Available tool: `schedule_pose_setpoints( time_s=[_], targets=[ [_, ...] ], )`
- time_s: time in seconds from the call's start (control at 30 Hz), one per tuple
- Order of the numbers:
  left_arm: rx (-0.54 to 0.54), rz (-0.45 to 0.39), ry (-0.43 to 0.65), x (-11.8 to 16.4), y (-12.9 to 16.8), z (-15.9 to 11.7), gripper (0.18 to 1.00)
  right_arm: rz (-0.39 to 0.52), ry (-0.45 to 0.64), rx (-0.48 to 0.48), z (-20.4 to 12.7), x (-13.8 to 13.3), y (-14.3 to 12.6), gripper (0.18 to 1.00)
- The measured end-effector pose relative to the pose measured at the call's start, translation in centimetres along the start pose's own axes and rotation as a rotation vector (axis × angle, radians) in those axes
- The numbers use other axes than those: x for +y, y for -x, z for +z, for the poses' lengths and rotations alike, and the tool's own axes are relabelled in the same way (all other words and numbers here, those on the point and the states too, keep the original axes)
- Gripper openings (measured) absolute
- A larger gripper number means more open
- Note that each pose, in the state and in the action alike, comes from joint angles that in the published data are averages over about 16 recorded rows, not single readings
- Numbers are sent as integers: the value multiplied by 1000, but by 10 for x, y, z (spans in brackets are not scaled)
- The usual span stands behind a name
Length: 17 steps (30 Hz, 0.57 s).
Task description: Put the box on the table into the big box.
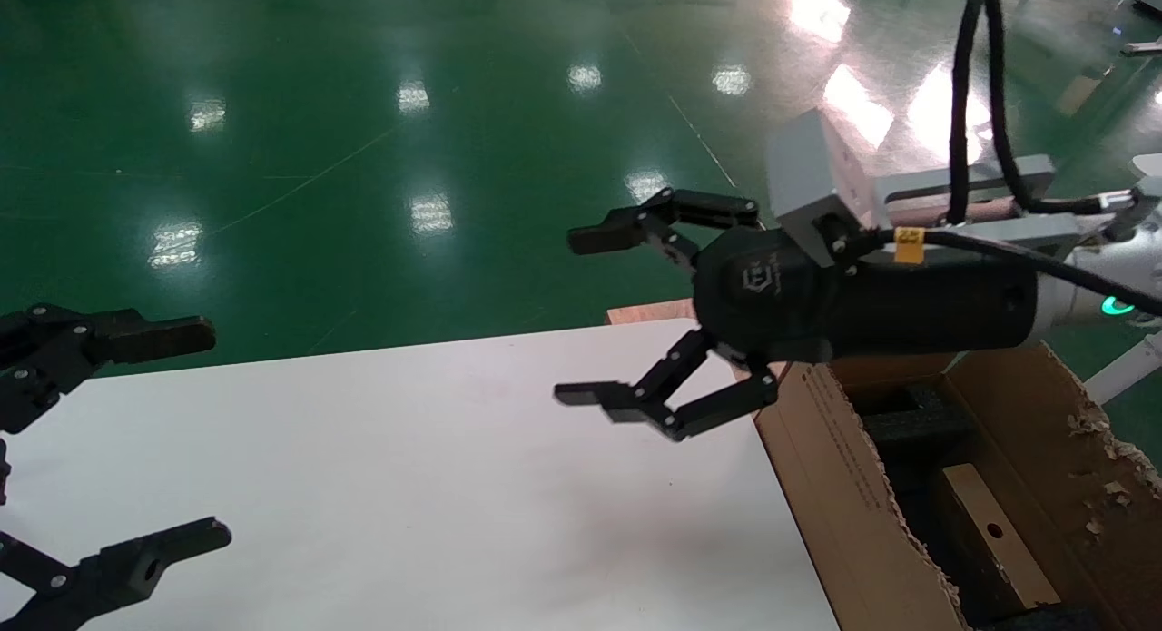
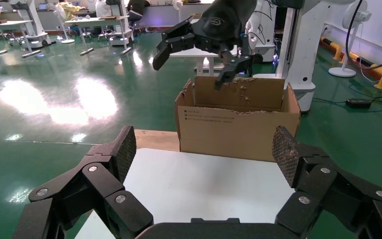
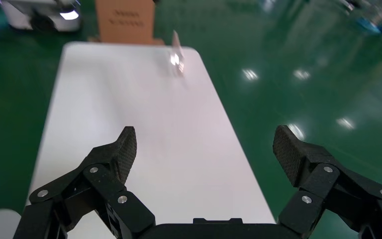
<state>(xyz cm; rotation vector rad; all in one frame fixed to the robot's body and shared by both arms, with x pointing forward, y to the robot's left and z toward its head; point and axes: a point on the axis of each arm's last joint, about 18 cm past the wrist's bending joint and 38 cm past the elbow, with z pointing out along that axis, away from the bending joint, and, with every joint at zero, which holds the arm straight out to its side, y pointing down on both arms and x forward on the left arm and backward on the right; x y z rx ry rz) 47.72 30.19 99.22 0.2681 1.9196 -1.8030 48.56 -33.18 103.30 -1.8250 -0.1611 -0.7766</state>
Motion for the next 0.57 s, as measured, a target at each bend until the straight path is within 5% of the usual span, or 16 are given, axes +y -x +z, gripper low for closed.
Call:
schedule_pose_setpoints(
  time_s=[0.57],
  targets=[
    [0,0,0,0,0,0,1001,81,-232,-104,29,10,32,1000]
  ],
)
